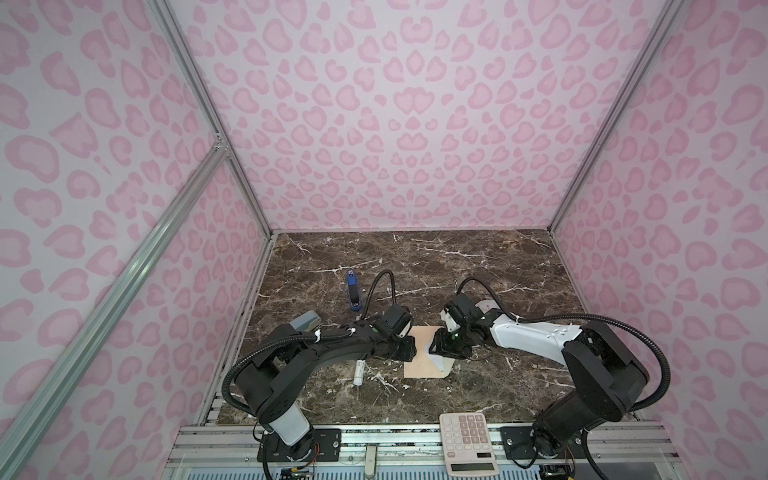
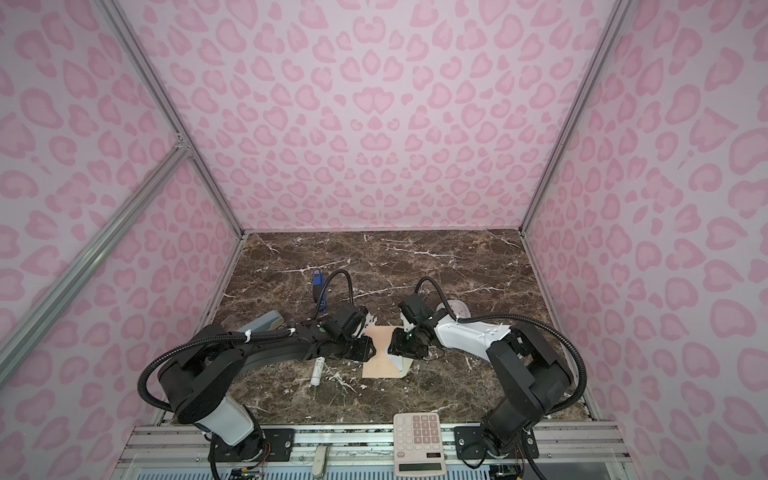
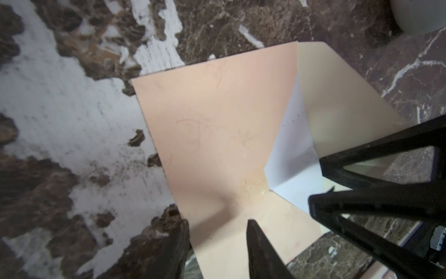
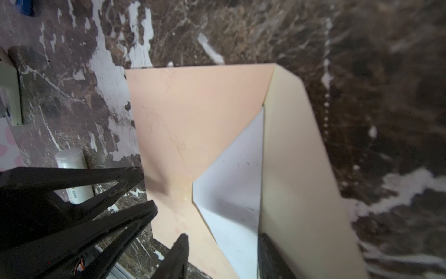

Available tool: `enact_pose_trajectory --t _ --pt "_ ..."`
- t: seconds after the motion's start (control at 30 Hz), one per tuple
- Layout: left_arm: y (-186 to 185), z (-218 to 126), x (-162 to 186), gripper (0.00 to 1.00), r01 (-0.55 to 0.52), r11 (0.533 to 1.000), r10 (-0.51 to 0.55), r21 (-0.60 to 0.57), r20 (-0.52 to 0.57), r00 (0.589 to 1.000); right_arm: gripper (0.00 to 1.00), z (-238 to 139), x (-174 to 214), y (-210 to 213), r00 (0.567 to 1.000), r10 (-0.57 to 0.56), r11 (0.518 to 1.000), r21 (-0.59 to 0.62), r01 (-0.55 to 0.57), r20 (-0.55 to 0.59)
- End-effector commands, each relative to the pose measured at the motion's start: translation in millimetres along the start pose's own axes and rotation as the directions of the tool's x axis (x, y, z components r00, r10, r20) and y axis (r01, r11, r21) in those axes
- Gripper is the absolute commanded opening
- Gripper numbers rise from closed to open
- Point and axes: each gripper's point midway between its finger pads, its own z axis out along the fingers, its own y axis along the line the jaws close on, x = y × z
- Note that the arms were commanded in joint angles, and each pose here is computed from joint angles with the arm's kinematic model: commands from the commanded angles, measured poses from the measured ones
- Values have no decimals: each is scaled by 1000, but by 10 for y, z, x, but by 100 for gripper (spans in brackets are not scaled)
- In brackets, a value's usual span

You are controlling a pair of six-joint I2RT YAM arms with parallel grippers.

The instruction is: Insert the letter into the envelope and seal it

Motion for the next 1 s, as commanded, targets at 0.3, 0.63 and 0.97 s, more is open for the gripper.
enact_pose_trajectory --t 0.3,0.63,0.97 --pt "161 24 274 43 21 997 -29 -71 -104 994 49 1 -17 120 1000 5 999 -35 -4 8" --pt "163 -43 235 43 13 996 -21 -88 -93 995 52 -175 -88 2 998 -46 997 63 43 47" --pt "155 -99 200 46 8 995 -15 -95 -80 997 57 -448 -154 43 992 -82 994 74 75 95"
